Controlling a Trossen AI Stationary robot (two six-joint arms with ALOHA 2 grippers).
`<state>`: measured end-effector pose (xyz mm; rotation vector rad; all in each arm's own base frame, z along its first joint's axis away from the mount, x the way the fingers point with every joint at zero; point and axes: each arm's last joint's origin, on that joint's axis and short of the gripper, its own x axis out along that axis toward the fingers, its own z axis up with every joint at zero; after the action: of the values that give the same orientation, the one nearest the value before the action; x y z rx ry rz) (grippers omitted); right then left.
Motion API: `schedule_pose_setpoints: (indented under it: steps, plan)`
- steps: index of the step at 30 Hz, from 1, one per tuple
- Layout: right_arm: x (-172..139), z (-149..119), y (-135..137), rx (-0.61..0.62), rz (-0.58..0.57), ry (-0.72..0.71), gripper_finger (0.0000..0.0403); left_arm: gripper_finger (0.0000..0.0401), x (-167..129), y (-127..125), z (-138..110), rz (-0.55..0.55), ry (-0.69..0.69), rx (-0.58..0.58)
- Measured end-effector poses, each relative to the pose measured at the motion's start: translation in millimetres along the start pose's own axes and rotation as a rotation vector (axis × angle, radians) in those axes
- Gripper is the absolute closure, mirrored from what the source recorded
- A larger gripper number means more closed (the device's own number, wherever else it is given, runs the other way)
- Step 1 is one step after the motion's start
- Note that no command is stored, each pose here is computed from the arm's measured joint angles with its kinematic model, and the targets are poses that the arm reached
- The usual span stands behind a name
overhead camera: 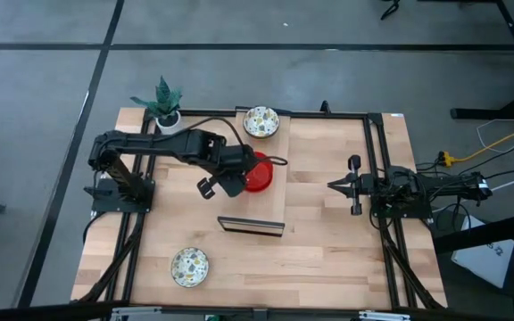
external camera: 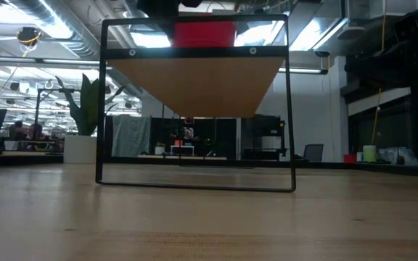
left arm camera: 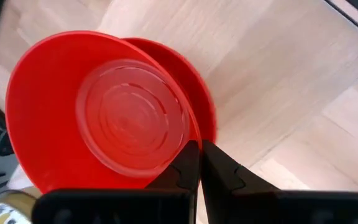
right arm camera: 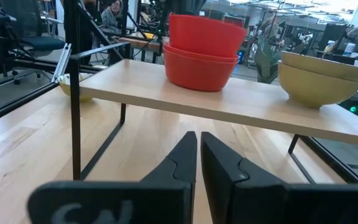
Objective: Pick & Place Mini bowls
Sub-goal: Stack the red bowl on top of the red bowl on the shelf
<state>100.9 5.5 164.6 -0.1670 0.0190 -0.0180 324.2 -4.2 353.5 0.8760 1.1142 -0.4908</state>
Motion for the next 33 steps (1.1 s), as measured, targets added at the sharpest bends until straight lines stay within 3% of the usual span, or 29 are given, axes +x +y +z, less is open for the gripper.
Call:
schedule_pose_setpoints:
  steps: [12,33]
  plan:
    - [0.0,0.0,0.0,0.0,0.0,0.0,0.0377,0.0397,-0.7,-3.3,2.2,-0.011,0.002,0.005]
    - [0.0,0.0,0.0,0.0,0.0,0.0,0.0377,0.0349,-0.7,-2.0,1.1,0.027,0.044,-0.022]
